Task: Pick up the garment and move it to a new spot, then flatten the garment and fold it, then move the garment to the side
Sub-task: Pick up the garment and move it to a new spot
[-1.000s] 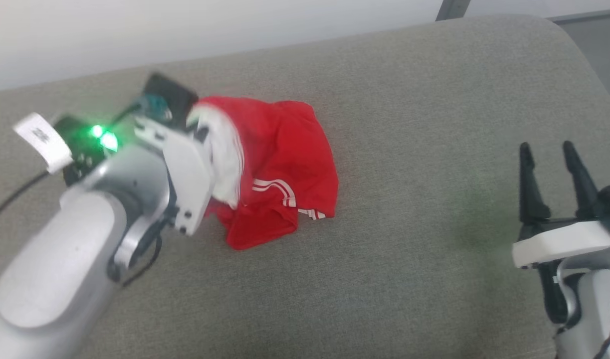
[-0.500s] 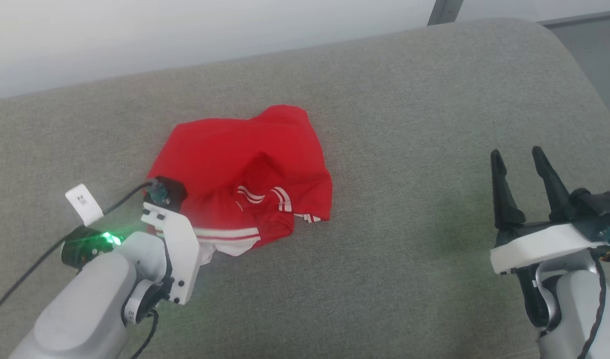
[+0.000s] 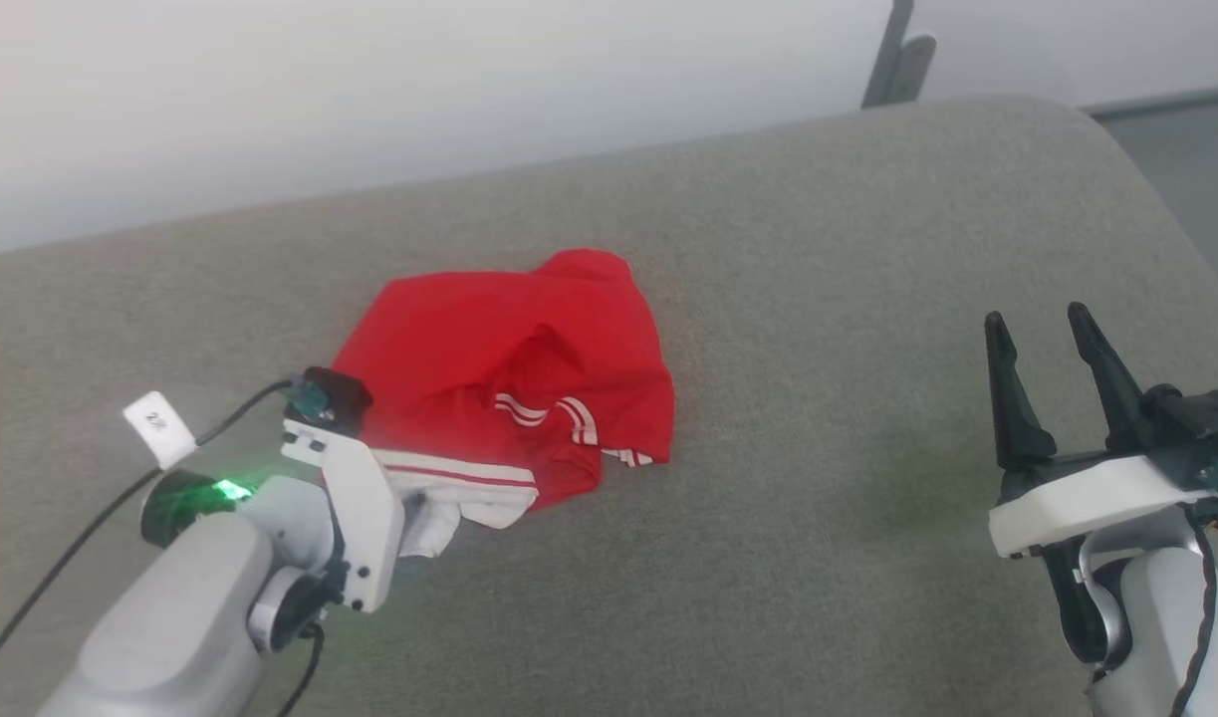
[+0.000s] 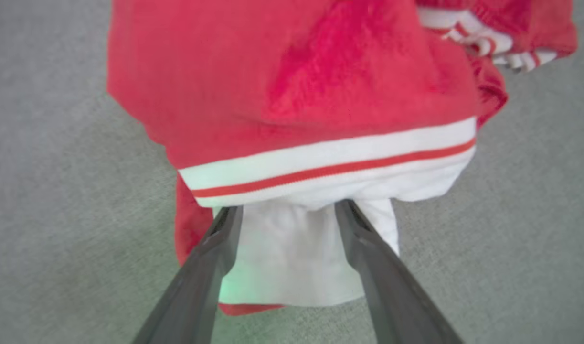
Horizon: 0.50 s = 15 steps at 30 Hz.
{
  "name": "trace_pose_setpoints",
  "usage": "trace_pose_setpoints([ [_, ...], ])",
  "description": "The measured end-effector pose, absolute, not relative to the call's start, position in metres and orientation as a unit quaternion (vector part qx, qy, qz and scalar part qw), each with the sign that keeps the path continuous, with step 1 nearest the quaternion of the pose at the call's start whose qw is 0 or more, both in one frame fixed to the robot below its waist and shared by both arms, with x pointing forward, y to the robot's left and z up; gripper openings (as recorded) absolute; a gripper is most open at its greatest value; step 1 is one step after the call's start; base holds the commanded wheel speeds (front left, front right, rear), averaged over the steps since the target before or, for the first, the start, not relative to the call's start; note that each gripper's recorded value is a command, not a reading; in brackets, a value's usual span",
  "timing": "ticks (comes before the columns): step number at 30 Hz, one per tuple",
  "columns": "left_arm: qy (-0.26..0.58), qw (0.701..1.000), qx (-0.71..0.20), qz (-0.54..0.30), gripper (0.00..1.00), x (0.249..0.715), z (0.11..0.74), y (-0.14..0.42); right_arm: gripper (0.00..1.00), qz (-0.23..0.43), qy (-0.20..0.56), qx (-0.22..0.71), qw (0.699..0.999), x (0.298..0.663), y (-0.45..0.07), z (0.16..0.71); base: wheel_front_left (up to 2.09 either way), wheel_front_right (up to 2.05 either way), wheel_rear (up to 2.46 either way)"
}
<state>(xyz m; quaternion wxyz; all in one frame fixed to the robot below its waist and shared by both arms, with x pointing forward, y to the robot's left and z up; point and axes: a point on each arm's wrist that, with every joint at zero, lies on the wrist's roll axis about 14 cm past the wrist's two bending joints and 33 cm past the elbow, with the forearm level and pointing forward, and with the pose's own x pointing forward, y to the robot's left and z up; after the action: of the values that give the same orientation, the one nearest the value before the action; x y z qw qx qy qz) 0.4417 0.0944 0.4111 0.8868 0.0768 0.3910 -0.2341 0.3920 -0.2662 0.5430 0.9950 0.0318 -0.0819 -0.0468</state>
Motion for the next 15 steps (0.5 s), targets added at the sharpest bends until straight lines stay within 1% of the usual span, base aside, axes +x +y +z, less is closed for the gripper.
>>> trace_pose_setpoints([
  [4,0.339,0.911,0.076,-0.223,1.00,0.450,0.440,0.108,1.00,-0.039,-0.094,0.033,0.994,0.391,-0.262,0.551,0.00,0.00,0.00],
  [9,0.241,0.949,0.072,-0.192,1.00,0.460,0.489,0.133,1.00,-0.024,-0.106,0.033,0.993,0.390,-0.253,0.560,0.00,0.00,0.00],
  [15,0.151,0.977,0.063,-0.140,1.00,0.446,0.523,0.175,1.00,-0.010,-0.114,0.034,0.993,0.387,-0.243,0.564,0.00,0.00,0.00],
])
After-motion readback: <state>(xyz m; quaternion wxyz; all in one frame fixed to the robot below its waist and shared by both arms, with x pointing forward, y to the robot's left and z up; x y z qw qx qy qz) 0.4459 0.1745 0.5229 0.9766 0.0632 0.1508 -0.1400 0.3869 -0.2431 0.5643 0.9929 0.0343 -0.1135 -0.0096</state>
